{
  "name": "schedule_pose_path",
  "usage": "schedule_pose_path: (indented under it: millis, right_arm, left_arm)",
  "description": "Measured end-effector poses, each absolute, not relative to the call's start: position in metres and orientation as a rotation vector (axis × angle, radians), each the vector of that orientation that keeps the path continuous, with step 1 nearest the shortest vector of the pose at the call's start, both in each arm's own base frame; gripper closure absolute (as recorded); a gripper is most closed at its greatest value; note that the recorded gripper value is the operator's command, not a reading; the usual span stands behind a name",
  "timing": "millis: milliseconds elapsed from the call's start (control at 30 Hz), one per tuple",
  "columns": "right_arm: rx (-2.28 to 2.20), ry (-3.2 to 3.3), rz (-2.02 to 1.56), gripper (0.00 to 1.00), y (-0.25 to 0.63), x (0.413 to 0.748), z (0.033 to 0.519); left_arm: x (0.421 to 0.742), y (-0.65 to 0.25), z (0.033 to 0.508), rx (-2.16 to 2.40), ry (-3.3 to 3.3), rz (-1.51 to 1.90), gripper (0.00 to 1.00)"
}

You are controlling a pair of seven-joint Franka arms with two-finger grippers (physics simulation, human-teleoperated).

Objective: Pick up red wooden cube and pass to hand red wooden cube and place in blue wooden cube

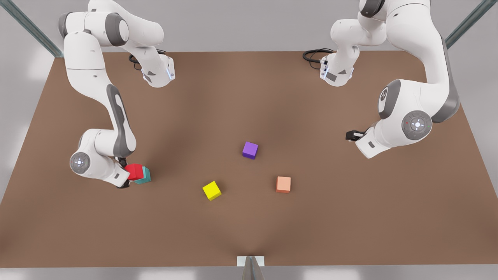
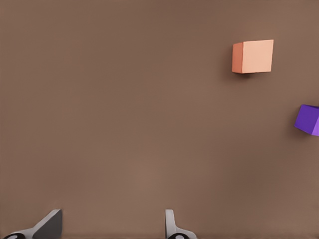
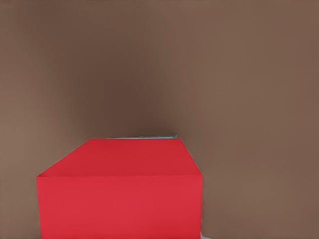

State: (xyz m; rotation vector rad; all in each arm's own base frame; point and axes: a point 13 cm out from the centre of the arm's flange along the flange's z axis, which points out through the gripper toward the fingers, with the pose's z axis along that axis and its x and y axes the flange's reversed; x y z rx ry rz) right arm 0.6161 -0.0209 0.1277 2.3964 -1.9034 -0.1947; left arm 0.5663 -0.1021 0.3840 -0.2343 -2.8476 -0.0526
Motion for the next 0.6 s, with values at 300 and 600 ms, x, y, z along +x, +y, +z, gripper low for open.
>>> schedule_pose_path:
  millis: [300,600]
  right_arm:
    - [2.389,-1.931,-0.179,0.63,-0.0169,0.6118,0.1193]
    - [2.390,-1.941,-0.150,0.63,-0.0197,0.6162,0.1241]
  left_arm:
    - [0.5648,-0.1034,0.3831,-0.221,-2.842,-0.055,0.00]
    - [0.5649,-0.1029,0.3795,-0.208,-2.836,-0.057,0.00]
